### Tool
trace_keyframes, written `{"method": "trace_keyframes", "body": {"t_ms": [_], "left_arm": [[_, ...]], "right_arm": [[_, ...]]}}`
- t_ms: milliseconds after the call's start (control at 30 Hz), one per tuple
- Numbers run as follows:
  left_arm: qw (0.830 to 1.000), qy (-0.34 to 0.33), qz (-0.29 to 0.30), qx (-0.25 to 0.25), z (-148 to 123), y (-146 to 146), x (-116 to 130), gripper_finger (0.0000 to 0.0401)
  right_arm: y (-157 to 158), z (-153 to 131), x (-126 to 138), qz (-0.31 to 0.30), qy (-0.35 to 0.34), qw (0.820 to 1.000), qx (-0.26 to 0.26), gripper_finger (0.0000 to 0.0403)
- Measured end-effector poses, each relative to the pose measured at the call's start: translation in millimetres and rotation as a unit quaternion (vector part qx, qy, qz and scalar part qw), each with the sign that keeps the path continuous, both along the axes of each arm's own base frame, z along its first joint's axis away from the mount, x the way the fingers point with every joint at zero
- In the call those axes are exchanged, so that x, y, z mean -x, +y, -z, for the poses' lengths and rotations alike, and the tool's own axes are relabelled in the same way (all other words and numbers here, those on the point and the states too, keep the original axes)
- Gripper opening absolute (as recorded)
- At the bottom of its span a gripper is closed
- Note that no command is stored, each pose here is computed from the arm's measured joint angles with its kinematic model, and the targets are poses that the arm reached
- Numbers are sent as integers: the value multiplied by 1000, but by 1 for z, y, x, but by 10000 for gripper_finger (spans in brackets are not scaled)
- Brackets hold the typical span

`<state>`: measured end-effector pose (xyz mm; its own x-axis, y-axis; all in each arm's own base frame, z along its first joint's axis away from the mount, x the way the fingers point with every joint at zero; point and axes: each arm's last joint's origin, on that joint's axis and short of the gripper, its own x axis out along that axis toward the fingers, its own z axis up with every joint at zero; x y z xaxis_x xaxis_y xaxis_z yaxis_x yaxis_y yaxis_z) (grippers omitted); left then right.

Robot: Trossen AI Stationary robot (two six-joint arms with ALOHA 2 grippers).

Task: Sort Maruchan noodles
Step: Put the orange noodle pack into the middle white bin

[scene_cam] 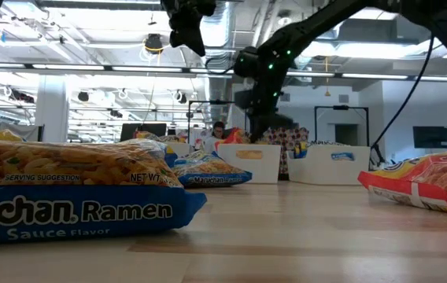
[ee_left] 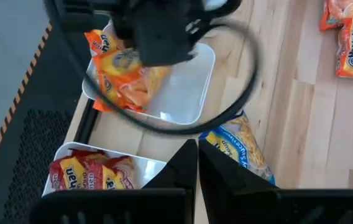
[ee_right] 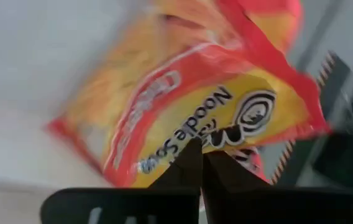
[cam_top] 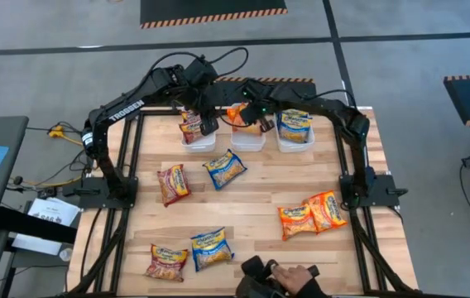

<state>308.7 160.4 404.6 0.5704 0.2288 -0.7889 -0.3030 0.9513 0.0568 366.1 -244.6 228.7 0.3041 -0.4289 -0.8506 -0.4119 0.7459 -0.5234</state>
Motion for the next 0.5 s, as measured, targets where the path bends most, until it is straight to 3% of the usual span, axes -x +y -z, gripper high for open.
{"method": "trace_keyframes", "body": {"t_ms": [100, 500], "left_arm": [[1000, 9, -6, -1, 1, 0, 1, 0], [1000, 30, -3, -9, 3, 0, 4, 0]], "right_arm": [[-2, 1, 1, 49, 4, 999, 20, 33], [12, -6, -9, 65, -22, 997, 35, 42]]}}
